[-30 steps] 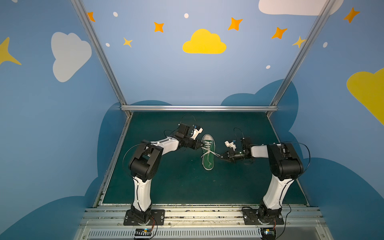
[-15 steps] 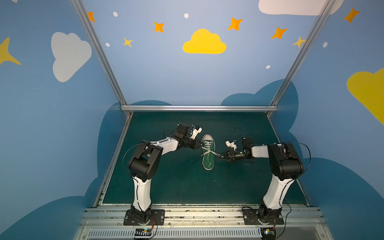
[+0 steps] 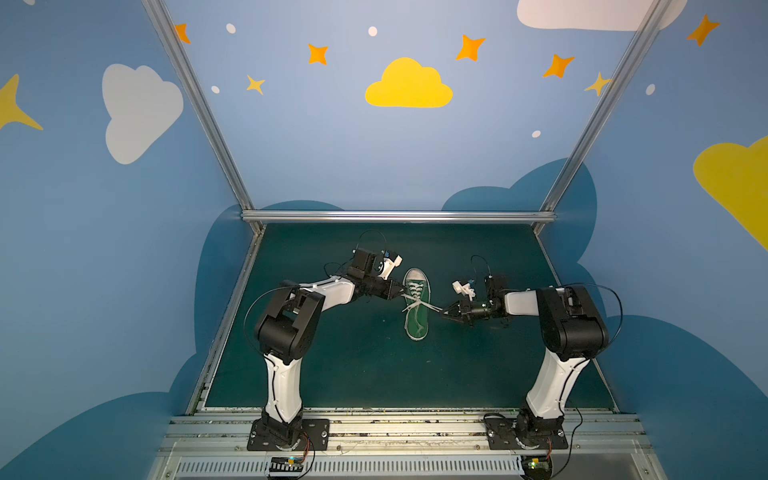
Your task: Tie the shoes
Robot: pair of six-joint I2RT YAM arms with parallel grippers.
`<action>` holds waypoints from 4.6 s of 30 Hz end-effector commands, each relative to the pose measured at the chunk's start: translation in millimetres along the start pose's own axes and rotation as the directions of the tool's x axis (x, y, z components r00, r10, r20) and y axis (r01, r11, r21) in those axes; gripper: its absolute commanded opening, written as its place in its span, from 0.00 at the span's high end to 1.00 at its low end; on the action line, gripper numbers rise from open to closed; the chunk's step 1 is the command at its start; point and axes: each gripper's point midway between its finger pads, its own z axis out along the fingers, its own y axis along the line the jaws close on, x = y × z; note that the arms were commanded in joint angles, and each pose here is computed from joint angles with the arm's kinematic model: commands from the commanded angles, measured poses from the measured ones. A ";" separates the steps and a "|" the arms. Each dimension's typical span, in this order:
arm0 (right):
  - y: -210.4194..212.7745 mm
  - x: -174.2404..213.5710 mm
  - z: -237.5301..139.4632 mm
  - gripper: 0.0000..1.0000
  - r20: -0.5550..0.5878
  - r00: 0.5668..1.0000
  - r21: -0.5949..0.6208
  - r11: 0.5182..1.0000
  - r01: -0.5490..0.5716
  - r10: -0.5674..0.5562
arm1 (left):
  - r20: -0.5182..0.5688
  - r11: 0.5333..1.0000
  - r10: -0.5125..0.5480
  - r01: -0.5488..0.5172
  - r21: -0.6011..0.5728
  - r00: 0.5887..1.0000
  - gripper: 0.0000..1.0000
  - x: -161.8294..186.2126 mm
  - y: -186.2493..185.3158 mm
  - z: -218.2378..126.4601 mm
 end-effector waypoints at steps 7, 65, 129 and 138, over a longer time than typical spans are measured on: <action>1.6 -0.3 -0.4 1.00 -0.034 0.999 0.053 0.999 -0.010 0.012 | 0.107 0.998 0.028 -0.034 0.057 0.994 0.87 -27.9 -7.5 -15.4; 42.2 -17.5 -35.0 0.59 -0.019 0.999 0.085 0.995 0.048 -0.047 | 0.009 0.973 0.019 -0.020 0.231 1.000 0.64 89.0 -24.4 11.3; 95.1 -44.2 95.3 0.60 -0.325 0.897 -0.051 0.953 0.299 -0.299 | -0.046 0.996 0.079 -0.077 0.055 0.996 0.97 60.8 -5.3 -14.1; 103.7 -31.5 88.6 0.65 -0.320 0.901 -0.109 0.956 0.274 -0.295 | -0.064 0.997 0.072 -0.070 0.037 0.995 0.97 54.6 5.3 -11.8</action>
